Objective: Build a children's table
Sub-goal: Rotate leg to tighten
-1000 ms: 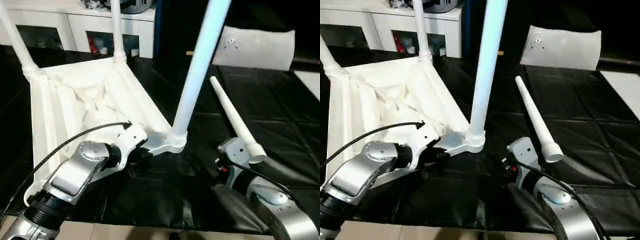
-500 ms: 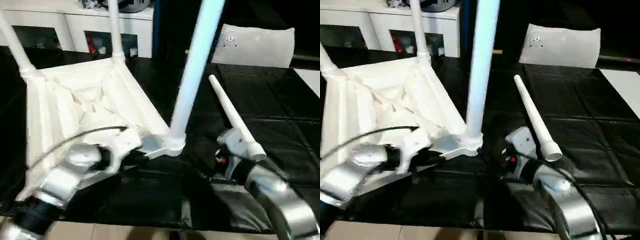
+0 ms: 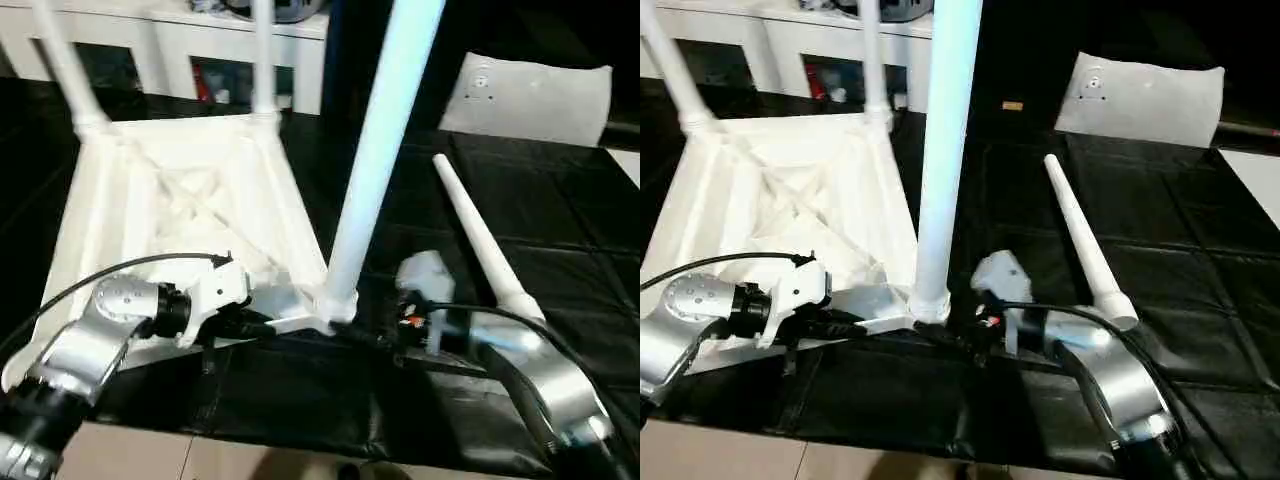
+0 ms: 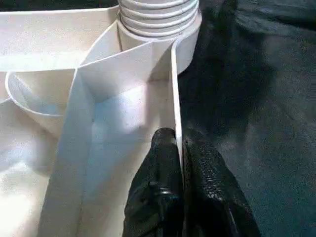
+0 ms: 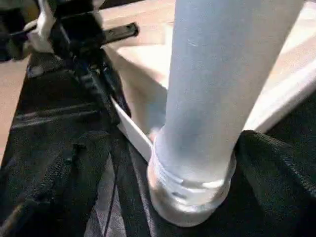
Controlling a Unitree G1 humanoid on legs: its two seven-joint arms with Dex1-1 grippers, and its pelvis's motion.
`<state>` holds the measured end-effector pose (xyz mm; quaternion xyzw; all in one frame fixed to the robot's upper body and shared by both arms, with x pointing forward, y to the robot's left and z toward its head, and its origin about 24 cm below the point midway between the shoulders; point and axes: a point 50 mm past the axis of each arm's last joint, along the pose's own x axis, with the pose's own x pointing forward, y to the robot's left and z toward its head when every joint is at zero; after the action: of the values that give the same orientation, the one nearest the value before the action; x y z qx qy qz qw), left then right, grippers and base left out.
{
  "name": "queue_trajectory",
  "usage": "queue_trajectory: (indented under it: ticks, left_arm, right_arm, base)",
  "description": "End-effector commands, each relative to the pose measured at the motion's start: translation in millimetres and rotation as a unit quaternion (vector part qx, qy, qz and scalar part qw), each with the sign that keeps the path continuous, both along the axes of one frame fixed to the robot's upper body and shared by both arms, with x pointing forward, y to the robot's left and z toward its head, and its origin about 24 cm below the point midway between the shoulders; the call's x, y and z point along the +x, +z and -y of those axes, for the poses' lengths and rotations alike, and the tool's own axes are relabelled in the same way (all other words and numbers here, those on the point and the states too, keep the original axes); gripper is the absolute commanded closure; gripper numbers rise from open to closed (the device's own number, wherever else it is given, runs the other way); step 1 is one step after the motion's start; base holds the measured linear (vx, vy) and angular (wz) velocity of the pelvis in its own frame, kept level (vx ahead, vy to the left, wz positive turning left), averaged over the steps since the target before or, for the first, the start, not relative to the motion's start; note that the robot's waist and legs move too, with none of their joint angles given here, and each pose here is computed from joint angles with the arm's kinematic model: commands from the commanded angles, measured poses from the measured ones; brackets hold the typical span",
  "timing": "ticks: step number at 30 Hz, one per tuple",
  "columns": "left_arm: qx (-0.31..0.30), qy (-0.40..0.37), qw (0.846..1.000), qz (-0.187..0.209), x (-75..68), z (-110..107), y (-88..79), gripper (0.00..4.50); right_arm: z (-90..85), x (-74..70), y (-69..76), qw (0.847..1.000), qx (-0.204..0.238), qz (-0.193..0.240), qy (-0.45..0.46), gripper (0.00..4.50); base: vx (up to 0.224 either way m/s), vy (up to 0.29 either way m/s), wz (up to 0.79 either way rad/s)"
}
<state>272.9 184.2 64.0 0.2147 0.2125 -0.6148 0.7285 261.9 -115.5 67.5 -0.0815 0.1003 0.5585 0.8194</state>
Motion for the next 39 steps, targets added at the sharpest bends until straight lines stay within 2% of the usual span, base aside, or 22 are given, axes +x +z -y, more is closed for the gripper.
queue_trajectory:
  ticks: [1, 3, 6, 12, 18, 23, 24, 39]
  left_arm:
    - [-0.025, -0.07, 0.997, -0.005, -4.8, 18, 0.0, 4.5]
    - [-0.019, -0.09, 0.996, -0.005, -4.0, 21, -0.7, 4.5]
    - [-0.009, -0.104, 0.994, -0.005, -1.9, 21, -2.1, 4.5]
    - [-0.001, -0.111, 0.994, 0.001, 3.4, 20, -2.2, 4.5]
    - [0.009, -0.111, 0.994, 0.001, 5.6, 15, -3.6, 4.5]
    - [0.011, -0.109, 0.994, 0.0, 6.5, 14, -4.7, 4.5]
    - [0.013, -0.107, 0.994, 0.0, 7.1, 13, -5.6, 4.5]
    - [-0.002, -0.078, 0.997, -0.005, 8.8, 11, -7.7, 4.5]
  right_arm:
    - [1.4, 3.6, -0.4, 1.0, -0.011, 0.005, 0.014, 0.43]
    - [0.7, 7.6, 0.6, 0.999, -0.014, 0.005, 0.03, 0.72]
    - [0.0, 9.5, 0.9, 0.998, -0.018, -0.002, 0.058, 0.91]
    - [-0.6, 8.3, -0.8, 0.992, -0.032, -0.019, 0.124, 1.43]
    - [2.8, 11.0, -3.3, 0.987, -0.057, -0.02, 0.15, 1.92]
    - [4.7, 12.7, -4.4, 0.986, -0.063, -0.019, 0.154, 2.14]
    - [5.1, 12.5, -5.2, 0.985, -0.066, -0.019, 0.157, 2.3]
    - [0.9, 5.5, -16.3, 0.987, -0.058, -0.023, 0.145, 2.44]
  base:
    - [0.0, 0.0, 0.0]
    - [0.0, 0.0, 0.0]
    - [0.0, 0.0, 0.0]
    - [0.0, 0.0, 0.0]
    - [0.0, 0.0, 0.0]
    - [0.0, 0.0, 0.0]
    - [0.0, 0.0, 0.0]
    - [0.0, 0.0, 0.0]
